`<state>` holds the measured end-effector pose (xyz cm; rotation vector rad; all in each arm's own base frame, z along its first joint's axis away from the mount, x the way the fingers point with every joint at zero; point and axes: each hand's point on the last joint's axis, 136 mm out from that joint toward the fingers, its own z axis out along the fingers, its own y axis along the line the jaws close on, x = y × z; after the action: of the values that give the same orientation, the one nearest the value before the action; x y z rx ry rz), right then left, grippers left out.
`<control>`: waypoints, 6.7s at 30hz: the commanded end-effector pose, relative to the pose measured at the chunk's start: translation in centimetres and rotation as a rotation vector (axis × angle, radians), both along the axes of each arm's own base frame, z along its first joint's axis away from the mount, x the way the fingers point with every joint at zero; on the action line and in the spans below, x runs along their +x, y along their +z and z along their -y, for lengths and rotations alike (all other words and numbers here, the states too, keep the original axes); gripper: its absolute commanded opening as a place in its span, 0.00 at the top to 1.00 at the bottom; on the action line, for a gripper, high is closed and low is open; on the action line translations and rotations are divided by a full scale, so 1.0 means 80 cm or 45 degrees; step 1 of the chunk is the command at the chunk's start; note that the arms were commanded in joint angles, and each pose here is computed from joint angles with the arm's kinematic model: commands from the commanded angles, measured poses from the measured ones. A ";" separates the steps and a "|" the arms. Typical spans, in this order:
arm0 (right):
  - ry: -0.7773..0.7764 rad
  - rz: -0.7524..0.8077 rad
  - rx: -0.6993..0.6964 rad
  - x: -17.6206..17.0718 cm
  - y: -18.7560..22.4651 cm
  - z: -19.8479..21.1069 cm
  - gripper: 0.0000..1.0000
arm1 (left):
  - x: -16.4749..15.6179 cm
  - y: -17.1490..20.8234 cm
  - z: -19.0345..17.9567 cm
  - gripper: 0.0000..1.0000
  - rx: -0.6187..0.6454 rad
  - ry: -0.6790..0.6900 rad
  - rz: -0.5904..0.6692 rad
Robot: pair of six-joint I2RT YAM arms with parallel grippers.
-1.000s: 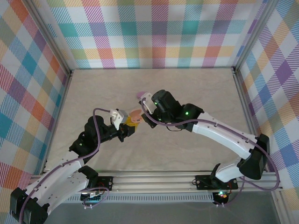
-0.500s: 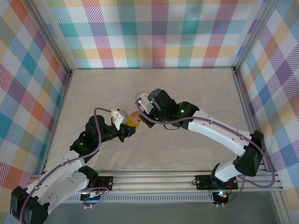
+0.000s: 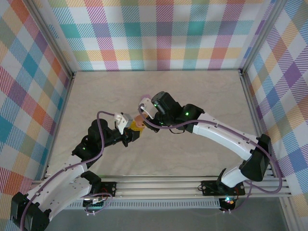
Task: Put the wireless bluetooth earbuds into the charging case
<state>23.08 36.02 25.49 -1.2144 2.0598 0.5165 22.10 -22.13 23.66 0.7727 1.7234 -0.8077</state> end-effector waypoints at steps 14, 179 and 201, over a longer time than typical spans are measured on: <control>0.144 -0.170 -0.045 -0.031 -0.012 -0.016 0.74 | 0.001 0.023 -0.001 0.83 -0.058 0.009 0.066; -1.279 -0.943 0.146 0.319 -0.247 0.140 0.83 | 0.022 -0.013 -0.003 0.83 0.060 0.061 0.098; -1.050 -0.821 0.069 0.226 -0.180 0.158 0.83 | 0.019 -0.009 -0.004 0.83 0.007 0.078 0.062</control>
<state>42.72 22.81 10.25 0.0256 2.7953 0.5630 23.38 -21.83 22.74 0.7645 1.7059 -0.7269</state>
